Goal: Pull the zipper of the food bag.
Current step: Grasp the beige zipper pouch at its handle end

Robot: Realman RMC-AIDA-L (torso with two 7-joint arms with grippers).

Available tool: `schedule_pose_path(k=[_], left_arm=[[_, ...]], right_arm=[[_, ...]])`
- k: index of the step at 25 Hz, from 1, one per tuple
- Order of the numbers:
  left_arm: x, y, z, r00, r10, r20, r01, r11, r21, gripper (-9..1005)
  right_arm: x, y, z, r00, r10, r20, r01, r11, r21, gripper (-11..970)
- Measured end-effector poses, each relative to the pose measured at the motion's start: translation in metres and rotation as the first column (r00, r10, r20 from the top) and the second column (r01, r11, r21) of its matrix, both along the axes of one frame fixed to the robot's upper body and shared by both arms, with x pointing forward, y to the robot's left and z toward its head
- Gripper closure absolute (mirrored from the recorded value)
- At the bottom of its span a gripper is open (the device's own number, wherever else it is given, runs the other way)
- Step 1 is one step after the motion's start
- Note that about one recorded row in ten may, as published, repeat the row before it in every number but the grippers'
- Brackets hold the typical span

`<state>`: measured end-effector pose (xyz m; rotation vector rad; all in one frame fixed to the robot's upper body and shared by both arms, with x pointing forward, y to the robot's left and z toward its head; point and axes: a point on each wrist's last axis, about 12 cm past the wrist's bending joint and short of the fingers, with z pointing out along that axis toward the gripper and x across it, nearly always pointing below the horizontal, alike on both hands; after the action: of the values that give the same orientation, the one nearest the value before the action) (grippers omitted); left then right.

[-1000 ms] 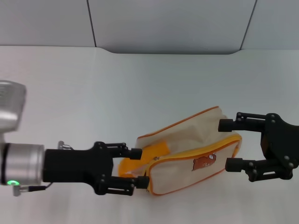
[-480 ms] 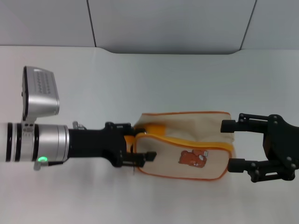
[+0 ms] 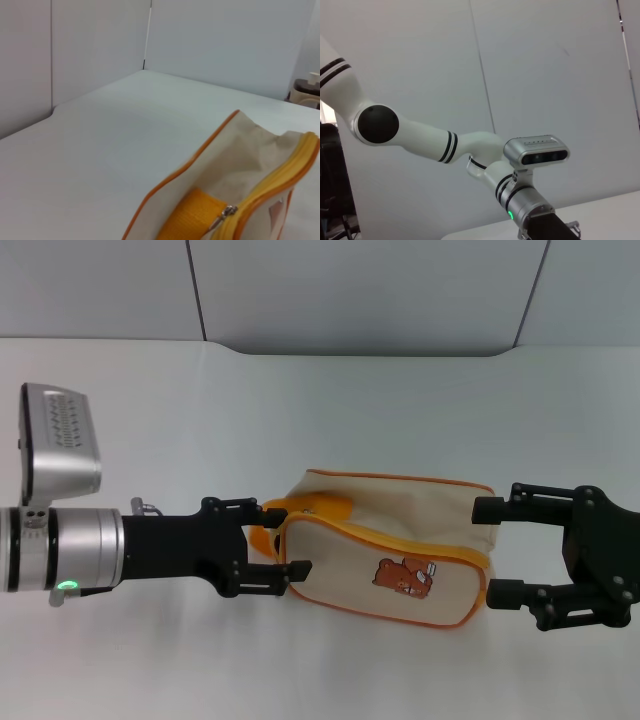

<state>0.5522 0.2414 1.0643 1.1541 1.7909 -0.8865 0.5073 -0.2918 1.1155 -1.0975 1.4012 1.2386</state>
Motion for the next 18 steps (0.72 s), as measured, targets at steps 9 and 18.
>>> schedule_pose_path(k=[9, 18], left_arm=[[-0.006, -0.001, -0.007, 0.998, -0.005, 0.063, 0.006, 1.0, -0.008, 335], [-0.004, -0.003, -0.01, 0.99, -0.008, 0.141, 0.008, 1.0, 0.002, 397]], right_arm=[[0.0, 0.001, 0.0, 1.0, 0.001, -0.006, -0.001, 1.0, 0.004, 150], [-0.001, 0.001, 0.0, 1.0, 0.001, -0.004, -0.001, 1.0, 0.019, 150]])
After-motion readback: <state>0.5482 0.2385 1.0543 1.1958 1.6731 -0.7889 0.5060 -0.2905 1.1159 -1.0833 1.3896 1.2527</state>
